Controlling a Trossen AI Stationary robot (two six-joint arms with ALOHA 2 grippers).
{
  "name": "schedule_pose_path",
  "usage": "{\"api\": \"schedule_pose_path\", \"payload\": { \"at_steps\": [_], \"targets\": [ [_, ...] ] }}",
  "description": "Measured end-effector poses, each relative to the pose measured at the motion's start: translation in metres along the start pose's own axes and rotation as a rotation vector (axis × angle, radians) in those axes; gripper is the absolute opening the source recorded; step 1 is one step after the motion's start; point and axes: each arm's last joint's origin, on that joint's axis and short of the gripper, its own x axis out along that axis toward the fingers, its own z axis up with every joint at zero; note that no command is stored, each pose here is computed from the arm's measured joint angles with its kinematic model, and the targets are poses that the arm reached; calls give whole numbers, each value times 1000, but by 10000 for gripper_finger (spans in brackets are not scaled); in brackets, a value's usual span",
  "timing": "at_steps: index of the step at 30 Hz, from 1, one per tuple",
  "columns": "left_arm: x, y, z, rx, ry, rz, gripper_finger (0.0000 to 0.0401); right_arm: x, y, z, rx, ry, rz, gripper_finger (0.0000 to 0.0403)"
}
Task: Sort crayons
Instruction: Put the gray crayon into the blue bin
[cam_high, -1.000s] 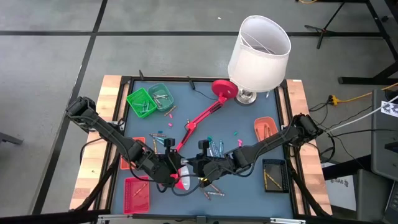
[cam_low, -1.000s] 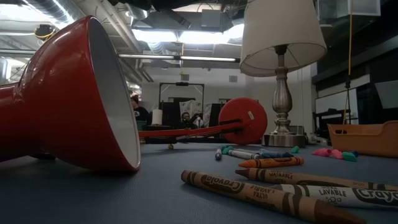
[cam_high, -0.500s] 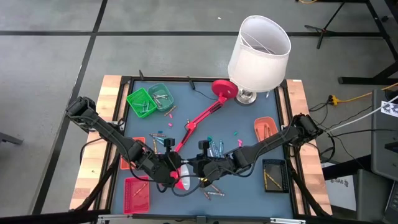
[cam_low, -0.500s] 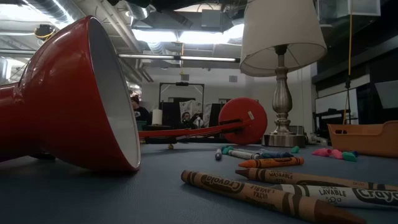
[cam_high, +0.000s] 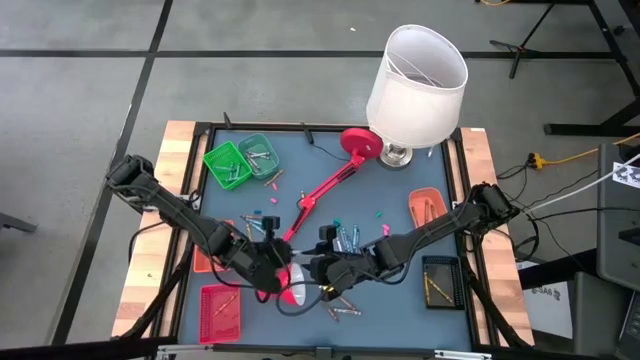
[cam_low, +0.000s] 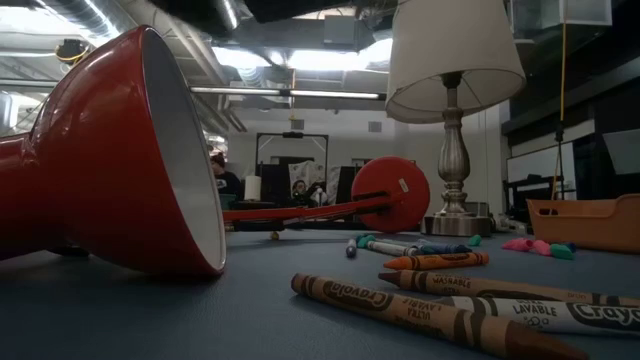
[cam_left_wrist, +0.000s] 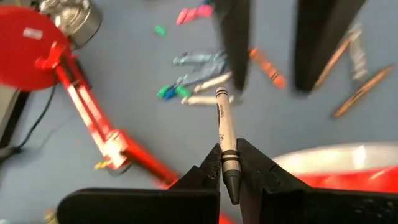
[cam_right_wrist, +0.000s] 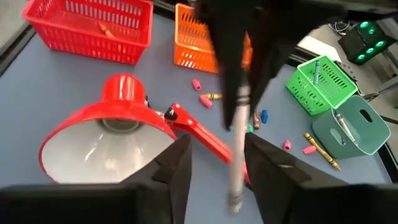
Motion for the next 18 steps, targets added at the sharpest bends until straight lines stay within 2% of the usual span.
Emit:
{"api": "schedule_pose_path", "payload": {
  "at_steps": [4,10,18],
  "targets": [
    [6,16,-11,54,137,70,11,0,1,-9,-35,85,13,155],
    [14,48,-22,92,325,194,11,-3,2,-23,1,225,62,156],
    [28,112,-33,107,565,378,12,-5,5,-29,83,298,186,156]
  ]
}}
